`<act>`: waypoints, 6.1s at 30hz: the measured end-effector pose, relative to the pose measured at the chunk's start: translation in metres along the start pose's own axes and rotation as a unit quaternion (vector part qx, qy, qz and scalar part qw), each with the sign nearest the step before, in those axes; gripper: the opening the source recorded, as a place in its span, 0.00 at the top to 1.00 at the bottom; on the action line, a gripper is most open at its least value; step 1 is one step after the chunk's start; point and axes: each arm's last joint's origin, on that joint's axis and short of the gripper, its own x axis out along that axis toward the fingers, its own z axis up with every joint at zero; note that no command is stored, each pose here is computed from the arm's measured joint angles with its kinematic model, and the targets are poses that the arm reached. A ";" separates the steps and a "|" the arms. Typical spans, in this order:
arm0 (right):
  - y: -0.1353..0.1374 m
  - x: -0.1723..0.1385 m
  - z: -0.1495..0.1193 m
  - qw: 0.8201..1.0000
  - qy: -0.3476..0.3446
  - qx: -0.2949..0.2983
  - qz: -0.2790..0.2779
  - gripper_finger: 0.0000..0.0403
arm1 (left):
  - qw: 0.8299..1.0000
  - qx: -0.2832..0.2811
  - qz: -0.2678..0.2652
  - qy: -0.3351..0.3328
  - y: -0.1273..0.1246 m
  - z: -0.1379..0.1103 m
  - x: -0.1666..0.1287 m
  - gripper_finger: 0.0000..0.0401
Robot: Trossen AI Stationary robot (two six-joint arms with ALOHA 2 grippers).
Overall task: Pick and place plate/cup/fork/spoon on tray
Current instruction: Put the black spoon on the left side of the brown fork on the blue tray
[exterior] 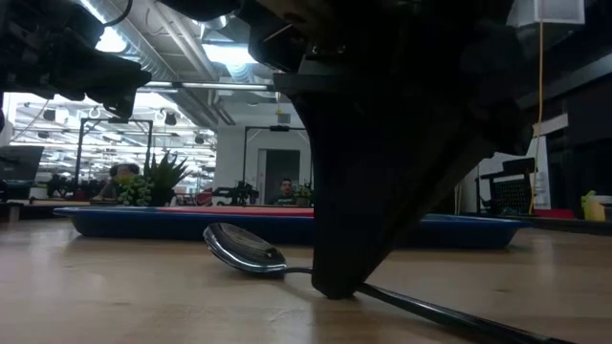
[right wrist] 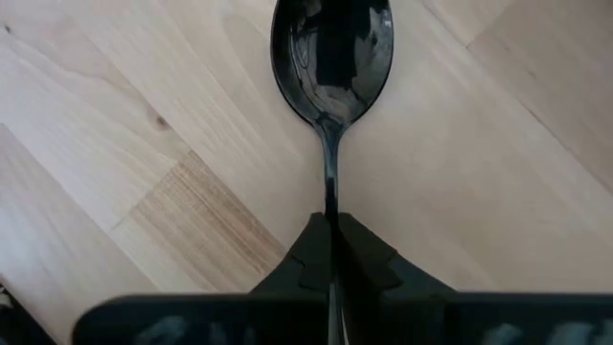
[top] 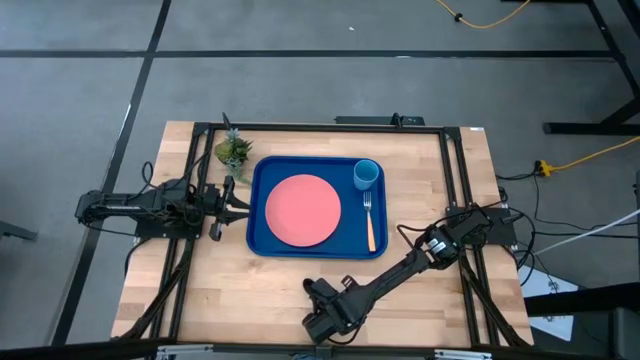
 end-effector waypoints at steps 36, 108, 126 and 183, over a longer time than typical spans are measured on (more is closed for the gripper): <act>0.002 -0.001 0.001 1.000 -0.003 0.003 0.010 0.98 | 1.000 0.000 0.000 0.000 0.000 0.000 0.000 0.80; -0.028 -0.085 0.049 0.968 -0.100 0.206 -0.105 1.00 | 1.000 0.000 0.000 0.000 0.000 0.000 0.000 0.80; -0.073 -0.080 0.099 0.957 -0.067 0.218 -0.179 1.00 | 1.000 0.000 0.000 0.000 0.000 0.000 0.000 0.80; -0.200 -0.019 0.113 0.930 -0.025 0.362 -0.064 0.92 | 1.000 0.000 0.000 0.000 0.000 0.000 0.000 0.80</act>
